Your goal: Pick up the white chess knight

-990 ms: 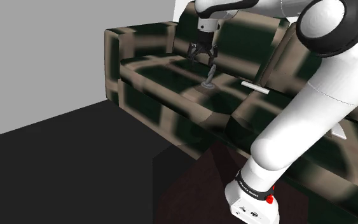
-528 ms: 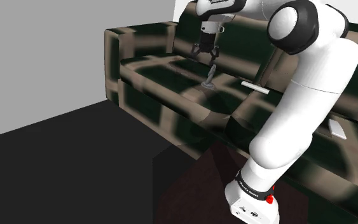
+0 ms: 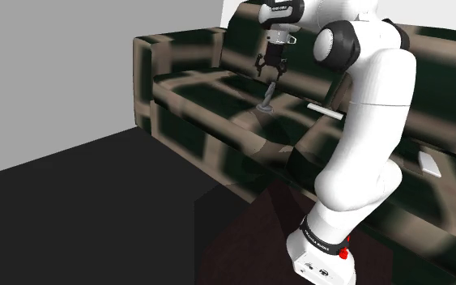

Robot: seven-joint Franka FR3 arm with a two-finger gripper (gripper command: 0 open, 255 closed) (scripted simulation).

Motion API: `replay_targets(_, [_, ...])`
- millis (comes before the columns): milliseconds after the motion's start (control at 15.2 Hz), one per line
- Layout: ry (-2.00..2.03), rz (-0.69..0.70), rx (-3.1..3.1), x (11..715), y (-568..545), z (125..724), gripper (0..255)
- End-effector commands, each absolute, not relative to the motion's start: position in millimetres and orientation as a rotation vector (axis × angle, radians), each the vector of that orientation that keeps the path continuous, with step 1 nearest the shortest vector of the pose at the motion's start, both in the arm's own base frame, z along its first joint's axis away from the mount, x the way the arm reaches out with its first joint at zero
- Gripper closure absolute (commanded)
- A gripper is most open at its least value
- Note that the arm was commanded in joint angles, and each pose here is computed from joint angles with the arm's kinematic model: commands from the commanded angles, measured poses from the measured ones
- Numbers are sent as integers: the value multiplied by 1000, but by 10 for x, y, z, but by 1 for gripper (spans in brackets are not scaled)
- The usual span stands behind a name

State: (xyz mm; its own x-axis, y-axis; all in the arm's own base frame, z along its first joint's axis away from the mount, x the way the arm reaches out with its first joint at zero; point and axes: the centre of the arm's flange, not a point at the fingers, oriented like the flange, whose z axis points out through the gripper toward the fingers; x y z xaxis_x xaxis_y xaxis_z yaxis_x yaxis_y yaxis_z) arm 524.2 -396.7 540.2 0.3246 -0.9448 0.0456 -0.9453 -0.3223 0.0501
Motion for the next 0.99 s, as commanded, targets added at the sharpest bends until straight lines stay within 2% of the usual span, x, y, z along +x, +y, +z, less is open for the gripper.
replay_targets(0, [-1876, 22, 2438, 5203, -4205, 5383, 0])
replay_targets(264, [-2023, 39, 2323, 5116, -4658, 5349, 0])
replay_targets(858, [-2023, 39, 2323, 5116, -4658, 4949, 0])
replay_targets(924, [-2023, 39, 2323, 5113, -4657, 4954, 255])
